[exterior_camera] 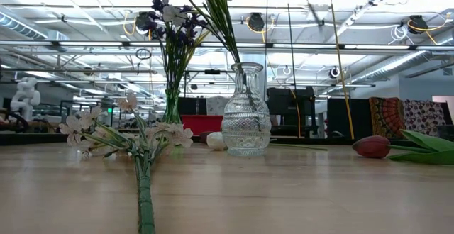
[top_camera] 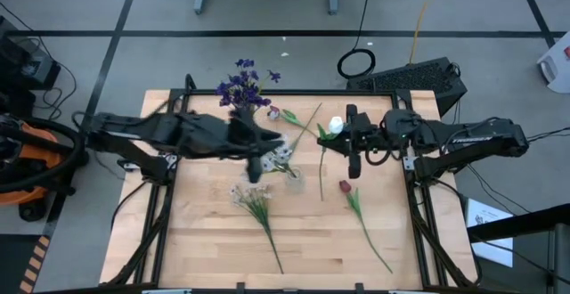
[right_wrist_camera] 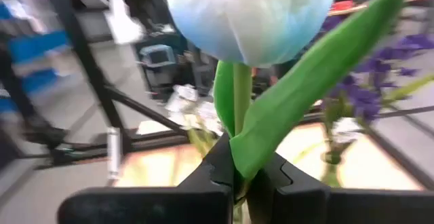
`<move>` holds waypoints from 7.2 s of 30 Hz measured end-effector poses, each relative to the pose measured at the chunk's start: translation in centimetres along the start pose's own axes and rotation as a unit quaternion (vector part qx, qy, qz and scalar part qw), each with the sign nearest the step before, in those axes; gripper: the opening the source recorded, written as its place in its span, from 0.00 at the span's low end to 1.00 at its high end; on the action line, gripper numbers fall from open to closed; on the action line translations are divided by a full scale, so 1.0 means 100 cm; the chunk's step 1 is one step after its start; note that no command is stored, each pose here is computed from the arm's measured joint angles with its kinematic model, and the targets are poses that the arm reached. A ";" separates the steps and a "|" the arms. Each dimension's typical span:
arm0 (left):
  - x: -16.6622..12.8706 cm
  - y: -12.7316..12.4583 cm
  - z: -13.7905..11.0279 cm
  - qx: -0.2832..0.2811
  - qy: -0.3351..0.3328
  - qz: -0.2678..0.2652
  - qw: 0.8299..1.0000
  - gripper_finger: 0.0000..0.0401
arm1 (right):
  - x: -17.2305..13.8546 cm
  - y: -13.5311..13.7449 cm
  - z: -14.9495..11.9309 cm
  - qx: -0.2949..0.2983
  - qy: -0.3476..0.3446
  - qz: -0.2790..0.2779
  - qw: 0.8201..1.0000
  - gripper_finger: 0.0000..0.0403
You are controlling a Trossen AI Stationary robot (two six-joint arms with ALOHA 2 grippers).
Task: Sort flowers into vase by color
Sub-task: Put the left white flower into the transparent vase, then put the bottom red flower into the green vase
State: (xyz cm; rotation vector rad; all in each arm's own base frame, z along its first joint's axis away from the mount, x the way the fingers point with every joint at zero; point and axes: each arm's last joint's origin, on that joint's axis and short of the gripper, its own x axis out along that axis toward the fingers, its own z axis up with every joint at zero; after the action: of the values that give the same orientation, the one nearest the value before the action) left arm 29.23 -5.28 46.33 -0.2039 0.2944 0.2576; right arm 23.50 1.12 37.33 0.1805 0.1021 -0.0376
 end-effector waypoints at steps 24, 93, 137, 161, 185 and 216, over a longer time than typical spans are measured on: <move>-0.109 0.067 -0.123 -0.091 -0.038 0.020 0.995 0.22 | 0.078 0.009 -0.040 -0.085 -0.025 -0.161 0.983 0.00; -0.101 0.079 -0.165 -0.085 0.009 0.051 0.995 0.22 | -0.008 0.023 -0.135 0.334 0.474 -0.381 0.720 0.39; -0.108 0.076 -0.149 -0.095 -0.007 0.016 0.995 0.22 | -0.020 0.076 -0.089 0.281 0.234 -0.240 0.899 0.01; -0.084 0.029 -0.102 0.010 -0.131 -0.164 0.978 0.22 | 0.110 0.101 0.084 0.031 -0.013 0.025 0.999 0.00; -0.085 0.022 -0.087 0.014 -0.141 -0.179 0.974 0.22 | 0.178 0.079 0.086 0.028 -0.004 0.051 0.998 0.00; -0.065 0.020 -0.088 0.018 -0.134 -0.171 0.976 0.10 | 0.179 0.074 0.082 0.018 0.019 0.038 0.999 0.00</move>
State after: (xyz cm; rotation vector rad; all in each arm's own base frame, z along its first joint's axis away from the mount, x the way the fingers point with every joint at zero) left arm 20.38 -6.91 39.76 -0.1791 -0.0061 -0.0631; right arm 42.45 6.43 44.80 0.2212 0.1333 0.0389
